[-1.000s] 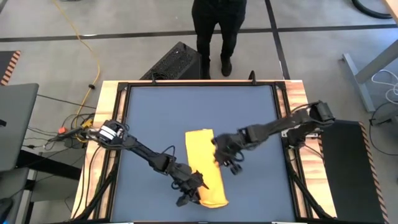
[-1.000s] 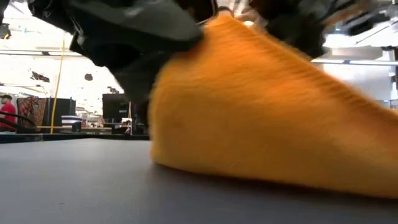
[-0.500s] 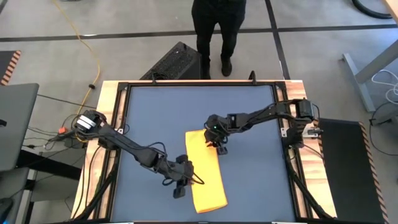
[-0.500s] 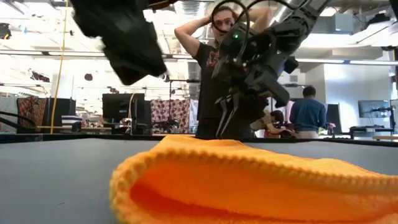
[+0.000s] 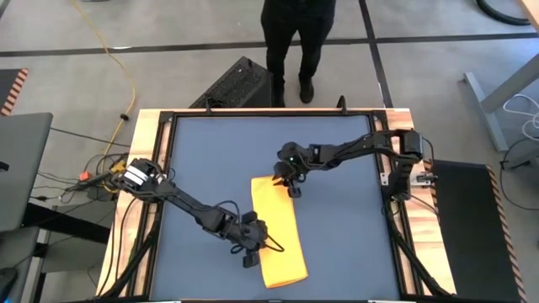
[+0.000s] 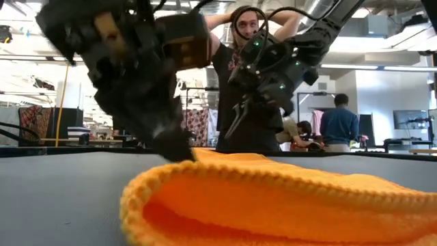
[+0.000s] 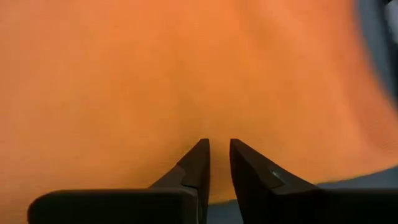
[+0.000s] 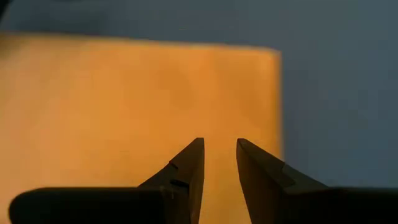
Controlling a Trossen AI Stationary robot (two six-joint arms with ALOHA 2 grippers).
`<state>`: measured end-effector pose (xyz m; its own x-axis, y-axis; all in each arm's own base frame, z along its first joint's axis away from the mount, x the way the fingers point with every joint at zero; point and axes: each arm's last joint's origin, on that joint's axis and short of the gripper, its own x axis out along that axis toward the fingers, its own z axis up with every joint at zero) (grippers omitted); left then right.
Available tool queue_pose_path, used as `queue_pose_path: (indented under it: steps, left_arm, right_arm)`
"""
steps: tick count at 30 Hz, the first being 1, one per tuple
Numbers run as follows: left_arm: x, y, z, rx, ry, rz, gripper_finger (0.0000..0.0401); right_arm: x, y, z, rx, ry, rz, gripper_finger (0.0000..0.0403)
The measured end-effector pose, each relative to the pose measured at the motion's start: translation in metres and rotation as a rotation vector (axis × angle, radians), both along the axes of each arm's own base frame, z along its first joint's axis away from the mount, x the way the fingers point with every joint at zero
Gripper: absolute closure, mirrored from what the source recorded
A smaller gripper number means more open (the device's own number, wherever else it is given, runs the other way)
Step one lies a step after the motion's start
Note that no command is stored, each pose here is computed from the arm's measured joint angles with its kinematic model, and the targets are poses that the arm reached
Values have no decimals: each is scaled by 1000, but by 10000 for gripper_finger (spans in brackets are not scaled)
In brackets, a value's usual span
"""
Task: Roll towel into tight, uniform cylinder
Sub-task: Roll the orange microfiber towel
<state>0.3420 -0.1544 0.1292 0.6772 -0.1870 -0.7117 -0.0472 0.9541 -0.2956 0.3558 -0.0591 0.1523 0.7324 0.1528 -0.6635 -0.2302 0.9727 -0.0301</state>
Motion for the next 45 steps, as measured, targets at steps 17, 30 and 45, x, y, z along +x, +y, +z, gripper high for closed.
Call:
queue_pose_path:
  steps: [17, 30, 45]
  left_arm:
    - [-47, 29, 11, 247, 431, 76, 399]
    - [-89, 52, 95, 328, 273, 213, 401]
    - [-27, 64, 35, 411, -55, 292, 367]
  right_arm:
    - [-9, -14, -4, 20, 84, -70, 281]
    - [-50, -23, 8, 112, -40, -110, 281]
    - [-63, 37, -22, -78, -52, 19, 281]
